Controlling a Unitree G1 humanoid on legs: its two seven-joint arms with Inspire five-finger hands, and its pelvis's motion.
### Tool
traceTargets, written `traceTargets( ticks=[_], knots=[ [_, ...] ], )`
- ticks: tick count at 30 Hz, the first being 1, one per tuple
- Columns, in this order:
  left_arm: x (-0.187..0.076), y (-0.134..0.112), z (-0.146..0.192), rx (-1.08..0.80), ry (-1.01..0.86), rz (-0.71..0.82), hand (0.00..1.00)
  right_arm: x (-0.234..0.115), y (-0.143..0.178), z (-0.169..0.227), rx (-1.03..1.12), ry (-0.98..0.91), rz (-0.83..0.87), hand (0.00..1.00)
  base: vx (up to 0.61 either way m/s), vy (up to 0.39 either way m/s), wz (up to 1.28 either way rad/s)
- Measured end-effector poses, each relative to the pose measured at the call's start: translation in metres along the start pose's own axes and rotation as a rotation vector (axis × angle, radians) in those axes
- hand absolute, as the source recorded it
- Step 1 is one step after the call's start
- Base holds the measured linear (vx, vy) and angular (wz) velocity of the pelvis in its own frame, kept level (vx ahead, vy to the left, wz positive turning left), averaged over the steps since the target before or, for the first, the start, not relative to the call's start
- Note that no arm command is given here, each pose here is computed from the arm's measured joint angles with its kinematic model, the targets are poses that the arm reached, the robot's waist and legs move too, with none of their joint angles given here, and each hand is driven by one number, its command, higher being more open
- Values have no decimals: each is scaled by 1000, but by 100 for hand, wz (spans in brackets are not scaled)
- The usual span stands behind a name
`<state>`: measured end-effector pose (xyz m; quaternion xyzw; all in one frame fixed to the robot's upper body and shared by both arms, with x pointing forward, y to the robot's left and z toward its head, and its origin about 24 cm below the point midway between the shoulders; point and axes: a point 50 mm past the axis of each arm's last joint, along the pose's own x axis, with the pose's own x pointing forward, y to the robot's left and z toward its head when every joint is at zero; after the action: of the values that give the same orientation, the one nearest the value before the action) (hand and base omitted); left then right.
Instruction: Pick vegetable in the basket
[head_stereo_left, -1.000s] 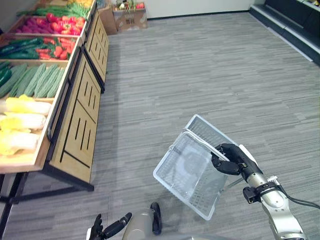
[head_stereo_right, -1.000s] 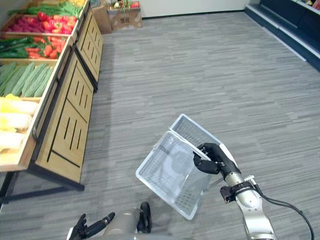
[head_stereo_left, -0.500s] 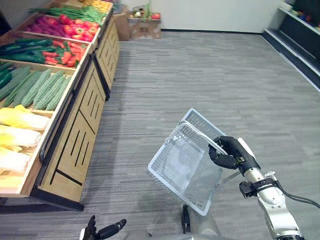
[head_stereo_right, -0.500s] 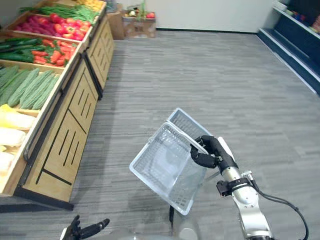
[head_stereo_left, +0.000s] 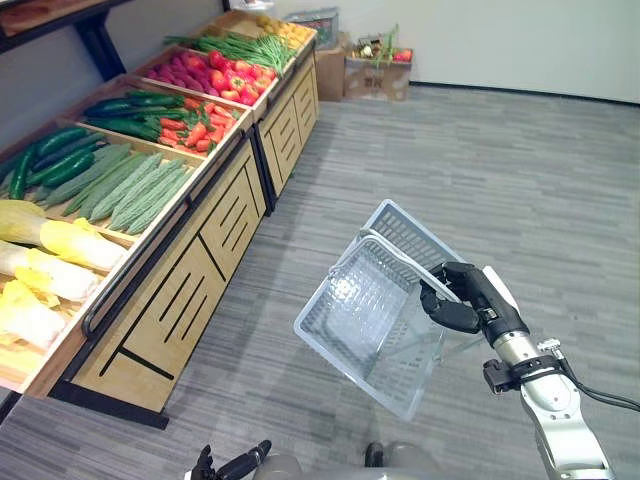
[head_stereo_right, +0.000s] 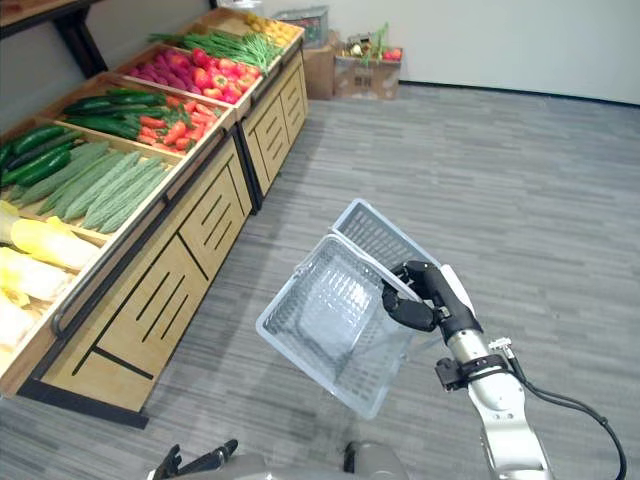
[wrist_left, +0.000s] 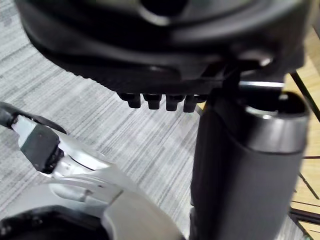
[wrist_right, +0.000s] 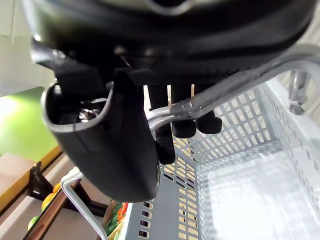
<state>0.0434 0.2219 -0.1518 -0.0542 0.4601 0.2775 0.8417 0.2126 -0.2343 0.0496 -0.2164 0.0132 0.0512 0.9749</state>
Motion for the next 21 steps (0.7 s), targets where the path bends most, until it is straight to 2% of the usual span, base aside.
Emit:
traceTargets(
  ticks=[7,9,13,18,21],
  knots=[
    [1,1,2,49,-17,-29,100,-14,-25,-37,0,160,-100,0,207,88,71],
    [0,4,-5,53,11,-21,100,-17,-19,-53,20,226,-86,0,288,199,22],
    [0,8,3,26,-66,-3,100,-15,-16,-56,9,241,-51,0,235,142,8],
    [-2,15,-11,84,10,7,100,-14,-15,-56,0,239,-33,0,292,186,-17],
    [2,15,-6,97,4,13,100,-18,-13,-59,5,252,-27,0,492,255,22]
  ],
)
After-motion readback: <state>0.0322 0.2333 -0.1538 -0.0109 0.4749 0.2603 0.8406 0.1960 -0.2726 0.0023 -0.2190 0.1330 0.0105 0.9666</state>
